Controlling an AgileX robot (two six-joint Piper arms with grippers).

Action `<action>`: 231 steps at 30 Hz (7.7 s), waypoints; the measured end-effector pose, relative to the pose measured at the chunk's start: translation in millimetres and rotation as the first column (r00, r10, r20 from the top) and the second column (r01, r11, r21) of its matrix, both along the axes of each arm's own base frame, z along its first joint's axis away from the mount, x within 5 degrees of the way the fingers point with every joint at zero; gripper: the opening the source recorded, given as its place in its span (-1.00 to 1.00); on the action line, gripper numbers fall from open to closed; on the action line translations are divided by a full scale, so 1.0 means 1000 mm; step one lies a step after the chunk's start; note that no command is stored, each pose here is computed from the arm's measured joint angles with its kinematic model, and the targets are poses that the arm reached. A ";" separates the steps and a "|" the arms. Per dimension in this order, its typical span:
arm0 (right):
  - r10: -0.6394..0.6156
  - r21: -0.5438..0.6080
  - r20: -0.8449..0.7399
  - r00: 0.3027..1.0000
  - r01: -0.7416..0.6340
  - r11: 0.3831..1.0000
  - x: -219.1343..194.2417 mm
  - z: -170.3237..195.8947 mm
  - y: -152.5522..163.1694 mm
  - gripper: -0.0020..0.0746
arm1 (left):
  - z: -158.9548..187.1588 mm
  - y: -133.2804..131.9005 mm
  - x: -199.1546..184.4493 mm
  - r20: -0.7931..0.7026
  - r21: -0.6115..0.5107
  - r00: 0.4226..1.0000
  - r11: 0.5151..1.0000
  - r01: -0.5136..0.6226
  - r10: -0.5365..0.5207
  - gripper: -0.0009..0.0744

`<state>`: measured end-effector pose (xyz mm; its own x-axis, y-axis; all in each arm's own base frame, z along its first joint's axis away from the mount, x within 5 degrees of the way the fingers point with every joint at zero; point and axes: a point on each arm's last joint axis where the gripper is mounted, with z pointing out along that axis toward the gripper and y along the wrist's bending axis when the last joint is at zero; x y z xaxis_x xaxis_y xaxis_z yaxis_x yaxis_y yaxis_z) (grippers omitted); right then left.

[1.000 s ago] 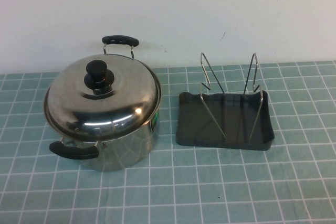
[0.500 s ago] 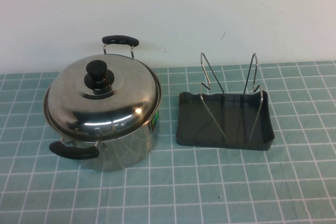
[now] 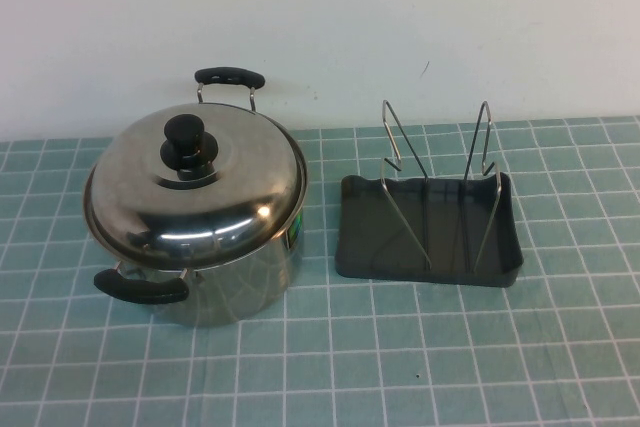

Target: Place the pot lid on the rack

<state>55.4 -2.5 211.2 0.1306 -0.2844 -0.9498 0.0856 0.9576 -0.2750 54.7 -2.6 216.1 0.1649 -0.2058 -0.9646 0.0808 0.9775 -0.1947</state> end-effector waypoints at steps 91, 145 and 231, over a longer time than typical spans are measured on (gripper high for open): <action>-0.040 -0.121 -0.206 0.978 0.015 0.993 -0.019 0.046 -0.001 -0.95 | 0.027 -0.056 0.265 -0.367 0.161 0.856 0.882 0.443 -0.364 0.56; 0.845 0.525 0.258 0.469 -0.802 0.284 -0.054 0.182 0.074 -0.47 | 0.205 -0.180 0.129 0.481 0.298 0.329 0.504 0.810 -0.813 -0.09; 0.933 0.640 -0.024 0.359 -0.711 0.290 0.198 0.217 0.156 -0.88 | 0.156 -0.153 0.129 -0.446 0.114 0.745 0.794 0.597 -0.496 -0.98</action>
<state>253.2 153.1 428.5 -0.3247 0.2416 -0.9145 -0.8164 0.4166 0.3999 183.5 -155.5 371.9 -0.2865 0.0935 -0.9535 0.5862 0.8043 -0.0972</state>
